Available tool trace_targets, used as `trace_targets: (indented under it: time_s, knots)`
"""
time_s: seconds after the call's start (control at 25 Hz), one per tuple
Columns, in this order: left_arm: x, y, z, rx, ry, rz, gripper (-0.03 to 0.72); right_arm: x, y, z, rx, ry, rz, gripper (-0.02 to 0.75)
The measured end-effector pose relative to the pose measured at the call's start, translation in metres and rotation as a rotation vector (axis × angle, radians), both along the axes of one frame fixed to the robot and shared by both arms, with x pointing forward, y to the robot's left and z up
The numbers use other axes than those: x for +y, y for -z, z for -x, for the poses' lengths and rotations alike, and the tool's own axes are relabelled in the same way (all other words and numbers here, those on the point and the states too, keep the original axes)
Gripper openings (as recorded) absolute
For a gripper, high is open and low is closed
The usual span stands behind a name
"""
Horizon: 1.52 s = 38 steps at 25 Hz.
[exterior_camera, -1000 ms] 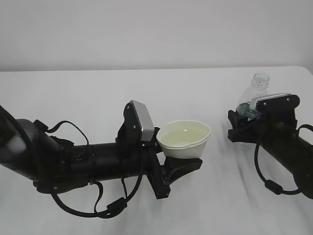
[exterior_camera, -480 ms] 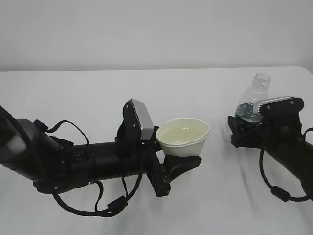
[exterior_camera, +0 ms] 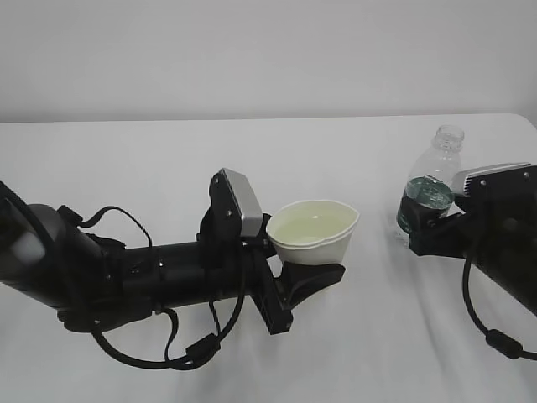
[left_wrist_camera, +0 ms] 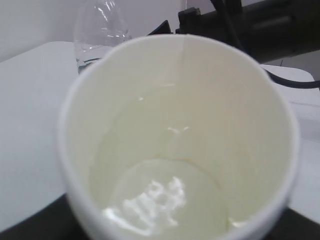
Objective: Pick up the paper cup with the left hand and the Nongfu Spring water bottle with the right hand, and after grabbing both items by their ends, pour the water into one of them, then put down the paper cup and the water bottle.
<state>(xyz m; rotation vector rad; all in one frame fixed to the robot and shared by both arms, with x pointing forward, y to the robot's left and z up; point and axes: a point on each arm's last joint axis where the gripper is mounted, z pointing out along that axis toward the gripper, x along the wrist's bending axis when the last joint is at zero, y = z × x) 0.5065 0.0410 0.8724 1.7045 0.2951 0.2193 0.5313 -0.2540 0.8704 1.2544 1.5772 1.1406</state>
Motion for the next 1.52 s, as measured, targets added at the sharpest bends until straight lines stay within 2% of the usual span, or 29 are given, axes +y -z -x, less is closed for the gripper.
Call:
trace_targets:
  time_s: [0.4,0.92,1.52]
  knots:
    - [0.001,-0.001,-0.003,-0.02,-0.035,0.002,0.429,-0.001,0.001,0.014,0.038,-0.001,-0.041,0.647]
    - [0.005,-0.002,-0.012,-0.026,-0.133,0.016,0.429,-0.001,0.0,0.025,0.056,-0.014,-0.037,0.629]
    - [0.032,-0.002,-0.034,-0.025,-0.236,0.019,0.429,-0.001,0.0,0.025,0.058,-0.02,-0.043,0.602]
